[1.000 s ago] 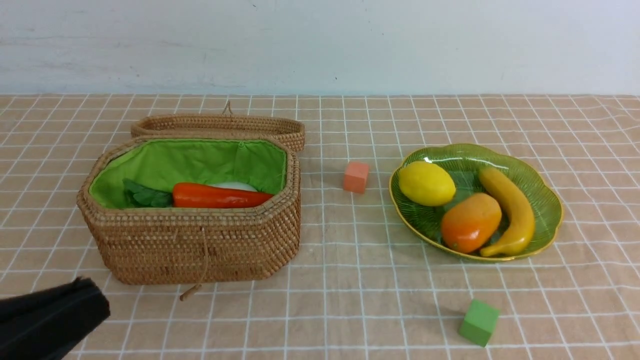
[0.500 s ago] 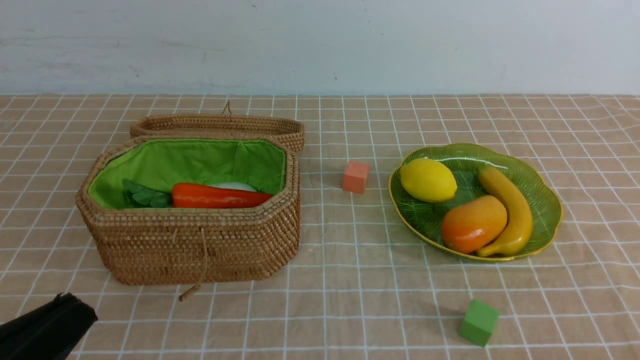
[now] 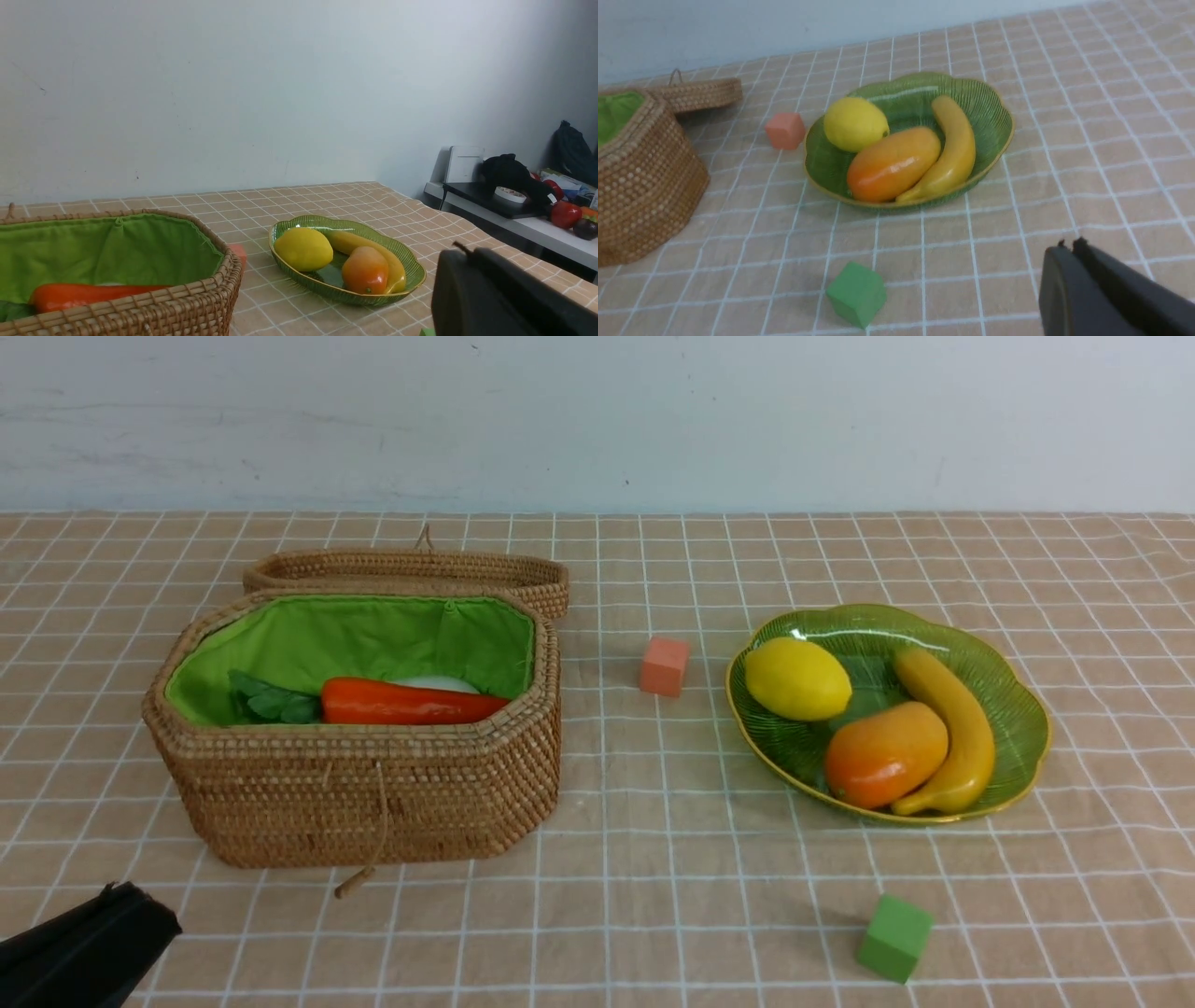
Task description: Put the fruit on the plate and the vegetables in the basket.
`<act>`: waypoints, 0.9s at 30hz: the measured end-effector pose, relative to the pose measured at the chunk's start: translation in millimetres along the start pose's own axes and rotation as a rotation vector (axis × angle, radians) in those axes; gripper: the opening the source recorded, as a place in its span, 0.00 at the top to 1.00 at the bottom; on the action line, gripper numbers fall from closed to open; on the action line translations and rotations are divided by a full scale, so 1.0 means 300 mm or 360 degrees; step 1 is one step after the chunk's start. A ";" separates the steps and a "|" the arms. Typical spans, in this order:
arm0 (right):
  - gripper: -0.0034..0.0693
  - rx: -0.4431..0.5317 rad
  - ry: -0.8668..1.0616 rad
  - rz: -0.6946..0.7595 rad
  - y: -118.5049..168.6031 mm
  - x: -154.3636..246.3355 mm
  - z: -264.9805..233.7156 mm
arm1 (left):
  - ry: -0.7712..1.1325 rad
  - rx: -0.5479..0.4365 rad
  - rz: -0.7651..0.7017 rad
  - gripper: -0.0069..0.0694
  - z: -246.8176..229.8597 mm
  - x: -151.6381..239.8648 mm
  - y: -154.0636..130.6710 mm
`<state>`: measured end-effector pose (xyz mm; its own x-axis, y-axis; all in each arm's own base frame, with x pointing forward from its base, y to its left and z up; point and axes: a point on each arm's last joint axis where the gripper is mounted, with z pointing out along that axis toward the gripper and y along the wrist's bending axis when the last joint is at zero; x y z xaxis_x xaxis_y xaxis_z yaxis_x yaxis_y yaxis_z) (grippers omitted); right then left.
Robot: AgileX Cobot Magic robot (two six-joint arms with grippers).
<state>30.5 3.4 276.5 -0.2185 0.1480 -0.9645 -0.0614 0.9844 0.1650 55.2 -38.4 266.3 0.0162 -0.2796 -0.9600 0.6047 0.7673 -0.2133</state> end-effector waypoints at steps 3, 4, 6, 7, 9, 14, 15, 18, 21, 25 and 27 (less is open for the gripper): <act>0.93 0.0012 -0.0086 -0.0061 -0.010 0.029 0.030 | 0.0000 0.0000 0.0000 0.93 0.000 0.000 0.000; 0.93 0.0026 -0.0104 -0.0091 -0.016 0.048 0.042 | 0.0000 0.0000 0.0000 0.93 0.000 0.000 0.000; 0.94 0.0068 -0.0034 -0.0122 -0.037 0.144 0.085 | 0.0000 0.0000 0.0000 0.93 0.000 0.000 0.000; 0.95 0.0081 -0.0002 -0.0128 -0.045 0.182 0.098 | 0.0000 0.0000 0.0000 0.93 0.000 0.000 0.000; 0.96 0.0102 0.0077 -0.0126 -0.059 0.256 0.123 | 0.0000 0.0000 0.0000 0.93 0.000 0.000 0.000; 0.97 0.0117 0.0143 -0.0118 -0.069 0.313 0.140 | 0.0000 -0.0001 0.0000 0.93 0.000 0.000 0.000; 0.97 0.0117 0.0143 -0.0118 -0.069 0.313 0.140 | 0.0001 0.0000 0.0000 0.93 0.000 0.000 0.000; 0.97 0.0117 0.0140 -0.0118 -0.069 0.313 0.140 | 0.0001 0.0000 0.0000 0.92 0.000 0.000 0.000; 0.96 0.0117 0.0139 -0.0113 -0.069 0.312 0.140 | 0.0004 0.0000 0.0000 0.92 0.000 0.001 0.000; 0.96 0.0117 0.0138 -0.0112 -0.069 0.312 0.140 | 0.0005 0.0000 0.0000 0.92 0.000 0.001 0.000; 0.96 0.0117 0.0138 -0.0112 -0.069 0.312 0.140 | 0.0005 0.0000 0.0000 0.92 0.000 0.001 0.000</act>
<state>52.2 0.8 174.0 -0.3001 0.0725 -0.9512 -0.0086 0.9969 0.0787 55.3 -38.6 266.0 0.0134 -0.2780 -0.9605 0.6050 0.7671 -0.2135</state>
